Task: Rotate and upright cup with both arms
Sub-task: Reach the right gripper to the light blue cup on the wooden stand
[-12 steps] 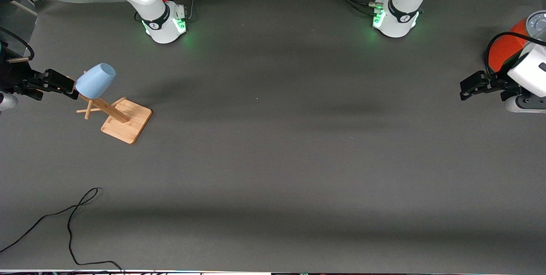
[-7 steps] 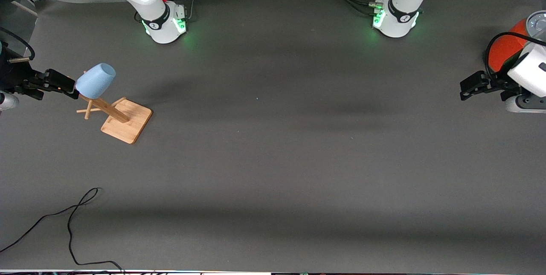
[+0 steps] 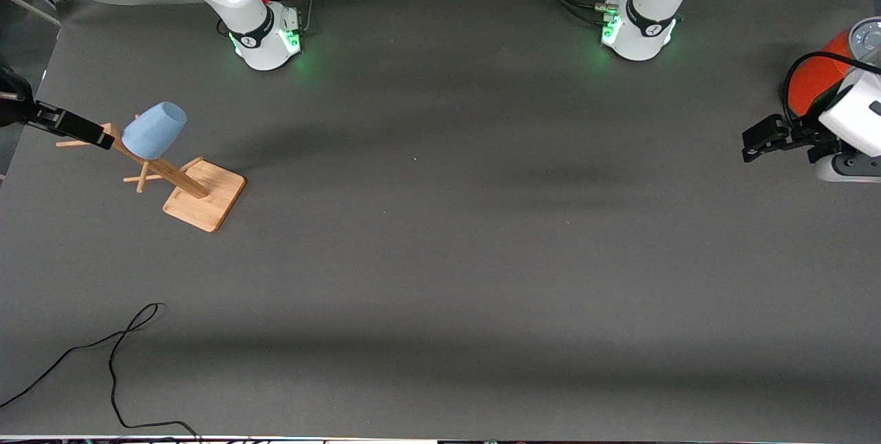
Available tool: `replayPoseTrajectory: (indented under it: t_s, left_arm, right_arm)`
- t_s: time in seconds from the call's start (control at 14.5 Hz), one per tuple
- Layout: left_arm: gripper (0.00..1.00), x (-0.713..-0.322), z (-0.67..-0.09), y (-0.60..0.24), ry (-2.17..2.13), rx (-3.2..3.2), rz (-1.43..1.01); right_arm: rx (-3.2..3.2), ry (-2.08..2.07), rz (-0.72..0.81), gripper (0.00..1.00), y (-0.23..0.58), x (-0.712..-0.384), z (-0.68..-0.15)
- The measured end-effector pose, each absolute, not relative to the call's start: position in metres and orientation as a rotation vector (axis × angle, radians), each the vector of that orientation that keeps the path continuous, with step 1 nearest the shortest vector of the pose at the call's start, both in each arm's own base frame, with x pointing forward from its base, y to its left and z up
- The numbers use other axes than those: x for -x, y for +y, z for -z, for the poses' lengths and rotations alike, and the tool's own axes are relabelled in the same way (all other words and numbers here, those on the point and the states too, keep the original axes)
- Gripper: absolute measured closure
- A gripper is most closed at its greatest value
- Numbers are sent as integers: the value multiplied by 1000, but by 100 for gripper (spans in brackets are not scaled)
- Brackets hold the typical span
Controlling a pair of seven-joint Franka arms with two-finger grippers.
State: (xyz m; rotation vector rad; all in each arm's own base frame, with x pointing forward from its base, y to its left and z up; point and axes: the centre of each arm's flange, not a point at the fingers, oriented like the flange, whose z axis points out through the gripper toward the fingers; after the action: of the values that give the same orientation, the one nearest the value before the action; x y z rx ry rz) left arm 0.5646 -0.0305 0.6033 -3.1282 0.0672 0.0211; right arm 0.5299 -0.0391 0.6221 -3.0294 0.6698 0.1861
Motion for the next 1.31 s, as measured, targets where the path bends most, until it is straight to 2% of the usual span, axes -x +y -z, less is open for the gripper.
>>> replayPoseTrajectory:
  t_s: [0.41,0.76,1.31]
  left_arm:
    - [0,-565,-603,-31,68,3128,-20]
    - [0,-565,-603,-31,68,3128,-19]
    - [0,-565,-603,-31,68,3128,-19]
  right_arm:
    - [2638,1245,-384,0,-97,-480,-576]
    - [2533,1329,-334,0,-95,-439,-521]
    - [2486,1384,-336,0,-102,-422,-464]
